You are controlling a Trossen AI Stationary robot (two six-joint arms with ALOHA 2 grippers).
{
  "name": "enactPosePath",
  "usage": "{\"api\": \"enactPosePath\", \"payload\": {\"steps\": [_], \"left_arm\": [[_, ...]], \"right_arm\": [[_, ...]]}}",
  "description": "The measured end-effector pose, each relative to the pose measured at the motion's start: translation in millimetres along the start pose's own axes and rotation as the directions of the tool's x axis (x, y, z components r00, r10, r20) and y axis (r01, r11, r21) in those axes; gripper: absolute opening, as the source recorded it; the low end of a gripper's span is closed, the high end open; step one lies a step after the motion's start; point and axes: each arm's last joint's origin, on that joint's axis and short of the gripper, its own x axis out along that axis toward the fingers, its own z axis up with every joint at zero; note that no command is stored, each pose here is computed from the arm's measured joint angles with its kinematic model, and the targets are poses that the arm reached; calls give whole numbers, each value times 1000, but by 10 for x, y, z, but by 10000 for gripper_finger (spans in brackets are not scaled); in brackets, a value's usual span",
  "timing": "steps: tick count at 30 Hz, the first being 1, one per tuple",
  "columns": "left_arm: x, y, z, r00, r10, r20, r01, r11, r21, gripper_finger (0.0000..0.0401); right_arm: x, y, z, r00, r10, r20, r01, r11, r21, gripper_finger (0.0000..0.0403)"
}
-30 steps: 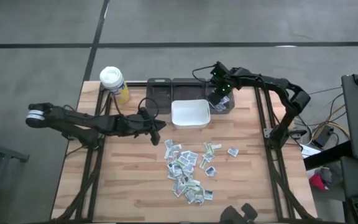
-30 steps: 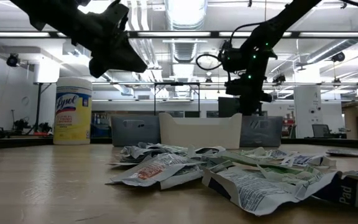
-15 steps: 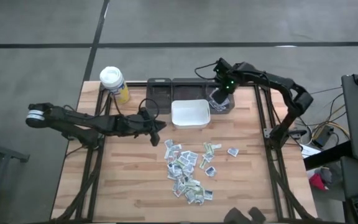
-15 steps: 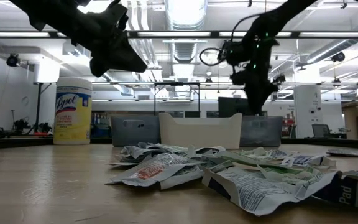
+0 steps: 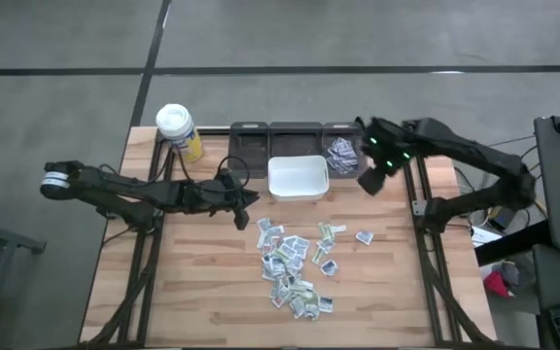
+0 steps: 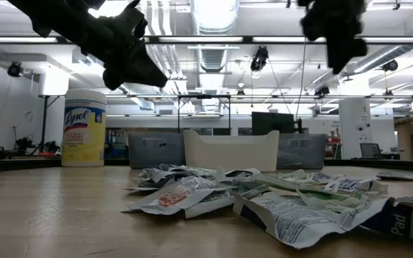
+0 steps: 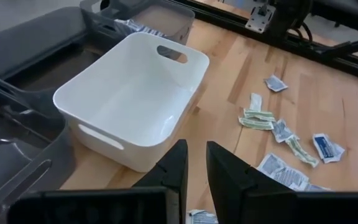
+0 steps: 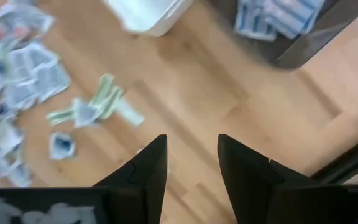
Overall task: Pick & Place First Aid Supplies
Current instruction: Put the alcohol pad into the middle black bin
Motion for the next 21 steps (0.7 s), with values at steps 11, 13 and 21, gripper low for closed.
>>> {"api": "enactPosePath", "payload": {"steps": [11, 13, 21], "left_arm": [[1, -3, 1, 1000, -1, 2, 1, 1000, 18, 53], [1, -3, 1, 1000, -2, 2, 2, 1000, 22, 53], [1, -3, 1, 1000, -4, 1, 4, 999, 47, 53]], "right_arm": [[165, 299, -769, 980, 201, 17, -195, 967, -161, 127], [266, 350, -852, 977, 214, -7, -211, 954, -212, 128], [691, 354, -1010, 991, 102, -89, -119, 970, -213, 125]]}}
